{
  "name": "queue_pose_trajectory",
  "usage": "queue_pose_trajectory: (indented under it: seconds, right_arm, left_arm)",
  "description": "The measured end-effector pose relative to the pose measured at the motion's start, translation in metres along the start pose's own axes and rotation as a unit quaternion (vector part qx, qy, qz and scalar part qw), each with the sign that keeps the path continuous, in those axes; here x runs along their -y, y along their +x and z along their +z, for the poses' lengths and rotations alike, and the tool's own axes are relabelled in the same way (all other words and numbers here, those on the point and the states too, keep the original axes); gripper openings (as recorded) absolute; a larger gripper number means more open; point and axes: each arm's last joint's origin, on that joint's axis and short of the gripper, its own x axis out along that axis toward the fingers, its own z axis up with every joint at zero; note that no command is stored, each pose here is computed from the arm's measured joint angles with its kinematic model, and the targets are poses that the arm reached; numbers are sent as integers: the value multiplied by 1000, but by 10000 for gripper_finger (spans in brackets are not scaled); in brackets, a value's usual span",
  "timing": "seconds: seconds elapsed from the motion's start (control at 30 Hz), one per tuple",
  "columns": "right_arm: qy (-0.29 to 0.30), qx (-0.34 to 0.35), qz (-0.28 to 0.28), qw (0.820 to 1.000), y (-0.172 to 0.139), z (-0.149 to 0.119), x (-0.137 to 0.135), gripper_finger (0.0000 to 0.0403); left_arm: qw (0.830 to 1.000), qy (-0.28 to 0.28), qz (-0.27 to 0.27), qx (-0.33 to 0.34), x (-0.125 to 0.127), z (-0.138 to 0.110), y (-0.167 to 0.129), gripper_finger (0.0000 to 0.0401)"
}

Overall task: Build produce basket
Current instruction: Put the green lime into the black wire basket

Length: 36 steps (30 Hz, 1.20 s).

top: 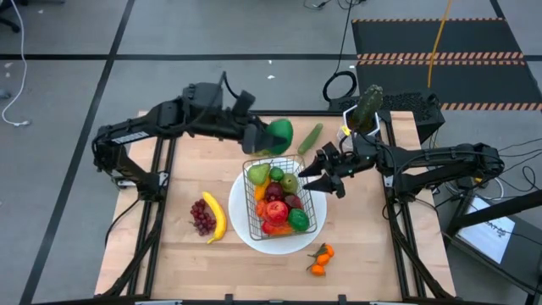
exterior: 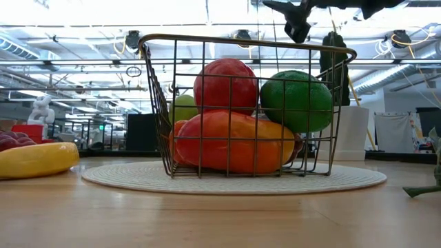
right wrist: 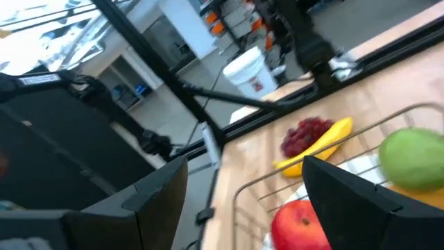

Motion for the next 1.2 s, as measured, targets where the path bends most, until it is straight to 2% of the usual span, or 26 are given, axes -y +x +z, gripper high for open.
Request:
queue_pose_trajectory:
  seconds: [0.17, 0.33, 0.47, 0.7, 0.93, 1.07, 1.2]
  right_arm:
    - [45, -34, 30, 998, 0, -3, -1, 276]
    - [56, -54, 47, 996, 0, -5, -2, 276]
    - [70, -60, 50, 995, 0, -5, -2, 276]
    - [80, -86, 42, 992, -1, -10, 1, 276]
    - [88, -110, 24, 990, -2, -15, 4, 276]
    - [98, -125, 12, 987, -2, -19, 6, 276]
    - [132, -148, 8, 980, -7, -22, 5, 276]
  left_arm:
    - [999, 38, -3, -14, 2, -7, 8, 351]
    - [994, 101, 3, -38, 1, -16, 17, 351]
    - [989, 107, 24, -99, -1, -33, 22, 351]
    - [961, 128, 88, -228, -14, -70, 36, 351]
    - [922, 125, 153, -333, -29, -111, 62, 351]
    - [912, 112, 179, -351, -39, -128, 84, 351]
    - [911, 105, 185, -352, -51, -140, 108, 351]
